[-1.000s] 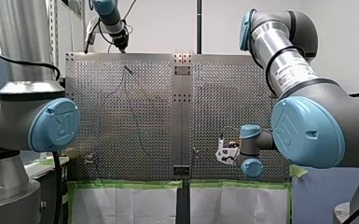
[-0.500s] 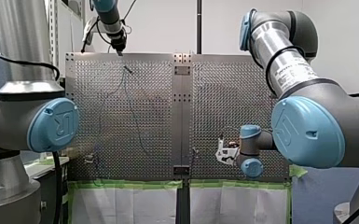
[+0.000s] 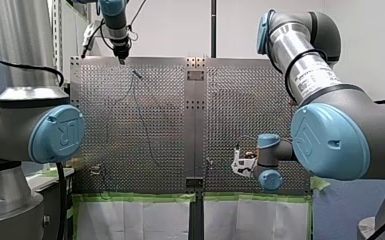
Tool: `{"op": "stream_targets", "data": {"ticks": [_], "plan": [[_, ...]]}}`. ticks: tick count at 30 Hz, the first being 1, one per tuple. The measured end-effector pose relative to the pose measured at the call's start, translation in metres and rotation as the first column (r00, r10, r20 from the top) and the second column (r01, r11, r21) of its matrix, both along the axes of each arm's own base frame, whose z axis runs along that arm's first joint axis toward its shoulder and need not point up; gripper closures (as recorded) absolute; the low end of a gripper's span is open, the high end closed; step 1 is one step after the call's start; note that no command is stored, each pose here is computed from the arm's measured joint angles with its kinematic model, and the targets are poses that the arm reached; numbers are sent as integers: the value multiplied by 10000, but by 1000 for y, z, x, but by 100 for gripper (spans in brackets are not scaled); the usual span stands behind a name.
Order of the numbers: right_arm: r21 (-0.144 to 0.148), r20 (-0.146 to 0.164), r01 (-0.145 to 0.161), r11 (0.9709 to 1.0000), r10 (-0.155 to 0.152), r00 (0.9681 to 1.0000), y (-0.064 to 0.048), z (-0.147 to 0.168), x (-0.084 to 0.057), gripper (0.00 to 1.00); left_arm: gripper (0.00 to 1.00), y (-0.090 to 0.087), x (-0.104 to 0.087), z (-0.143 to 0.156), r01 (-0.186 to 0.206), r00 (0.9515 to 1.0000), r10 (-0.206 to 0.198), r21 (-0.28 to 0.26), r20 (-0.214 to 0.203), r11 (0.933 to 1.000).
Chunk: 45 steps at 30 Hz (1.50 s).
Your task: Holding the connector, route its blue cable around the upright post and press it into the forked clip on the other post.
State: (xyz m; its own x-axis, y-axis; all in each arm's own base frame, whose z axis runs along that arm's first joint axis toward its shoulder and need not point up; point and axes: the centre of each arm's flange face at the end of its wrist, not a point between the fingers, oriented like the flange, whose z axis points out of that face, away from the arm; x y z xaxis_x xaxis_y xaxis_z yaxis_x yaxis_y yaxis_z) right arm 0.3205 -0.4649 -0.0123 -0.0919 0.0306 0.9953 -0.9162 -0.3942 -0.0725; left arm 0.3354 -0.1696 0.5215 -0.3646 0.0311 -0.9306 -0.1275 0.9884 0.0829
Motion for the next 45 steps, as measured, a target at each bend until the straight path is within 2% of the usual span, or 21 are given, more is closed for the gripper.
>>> {"op": "stream_targets", "data": {"ticks": [7, 24, 30, 36, 40, 45], "plan": [[6, -3, -4, 10000, 4, 10000, 0, 0, 0, 71, 4, 5, 0, 0, -451, 9990, 451, 85, 44, 9989], [6, -3, -1, 10000, 1, 10000, 0, 0, 0, 71, 4, 5, -1, 1, -505, 9987, 505, 32, 95, 9987], [9, 4, 15, 10000, -15, 10000, 0, 0, -1, 71, 4, 4, 1, 3, -383, 9988, 374, 288, 313, 9989], [10, 10, 38, 10000, -38, 10000, -1, 0, -2, 71, 4, -2, 5, 5, -36, 9977, -5, 605, 681, 9982], [12, 6, 47, 10000, -47, 10000, -1, 0, -2, 71, 4, -7, 7, 6, 212, 9954, -287, 824, 909, 9964], [12, 14, 61, 10000, -61, 10000, -2, 0, -3, 71, 4, -12, 8, -3, 443, 9939, -554, 1159, 951, 9923]]}}
